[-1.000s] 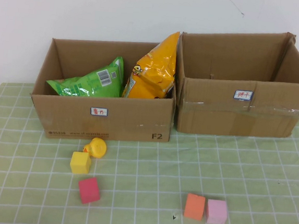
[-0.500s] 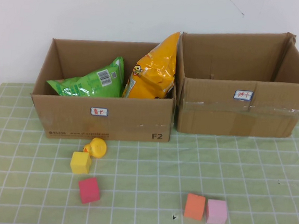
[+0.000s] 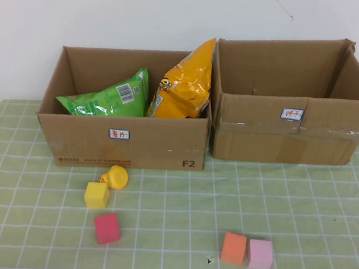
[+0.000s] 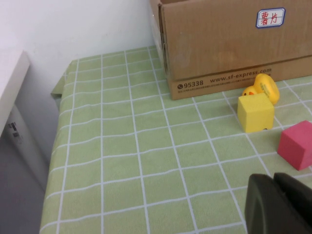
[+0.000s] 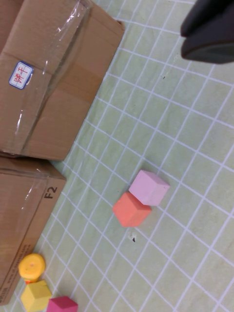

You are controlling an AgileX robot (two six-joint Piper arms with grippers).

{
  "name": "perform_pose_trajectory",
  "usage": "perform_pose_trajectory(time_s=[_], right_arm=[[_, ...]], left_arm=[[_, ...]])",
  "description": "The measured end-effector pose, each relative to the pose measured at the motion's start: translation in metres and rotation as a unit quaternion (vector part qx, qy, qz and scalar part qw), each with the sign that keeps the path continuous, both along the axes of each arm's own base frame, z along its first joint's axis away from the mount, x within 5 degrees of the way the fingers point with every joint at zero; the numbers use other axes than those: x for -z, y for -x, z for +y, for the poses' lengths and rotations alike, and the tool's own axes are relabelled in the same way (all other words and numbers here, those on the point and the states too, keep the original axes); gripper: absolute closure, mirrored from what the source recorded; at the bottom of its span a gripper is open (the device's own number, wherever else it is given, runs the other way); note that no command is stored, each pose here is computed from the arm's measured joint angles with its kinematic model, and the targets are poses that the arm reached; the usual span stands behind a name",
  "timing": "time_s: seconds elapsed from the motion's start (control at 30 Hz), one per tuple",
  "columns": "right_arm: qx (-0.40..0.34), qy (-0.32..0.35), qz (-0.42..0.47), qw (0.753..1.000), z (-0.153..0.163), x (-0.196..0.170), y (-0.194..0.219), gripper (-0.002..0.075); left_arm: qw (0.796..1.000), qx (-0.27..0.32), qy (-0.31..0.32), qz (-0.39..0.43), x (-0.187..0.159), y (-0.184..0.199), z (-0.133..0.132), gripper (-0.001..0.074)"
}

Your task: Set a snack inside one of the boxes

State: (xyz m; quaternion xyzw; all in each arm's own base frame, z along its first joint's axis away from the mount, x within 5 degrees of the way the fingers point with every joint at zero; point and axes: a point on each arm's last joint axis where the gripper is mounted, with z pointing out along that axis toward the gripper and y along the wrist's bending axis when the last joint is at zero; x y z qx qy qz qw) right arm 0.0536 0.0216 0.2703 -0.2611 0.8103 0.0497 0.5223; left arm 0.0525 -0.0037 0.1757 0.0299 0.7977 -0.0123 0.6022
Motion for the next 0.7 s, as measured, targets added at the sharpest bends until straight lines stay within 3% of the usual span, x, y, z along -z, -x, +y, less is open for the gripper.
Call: perform_pose_trajectory(time_s=[0.7], right_arm=[[0.000, 0.000, 0.000, 1.000, 0.0000, 0.0000, 0.0000, 0.0727]], left_arm=[[1.000, -0.001, 0.003, 0.000, 0.0000, 0.0000, 0.0001, 0.0736]])
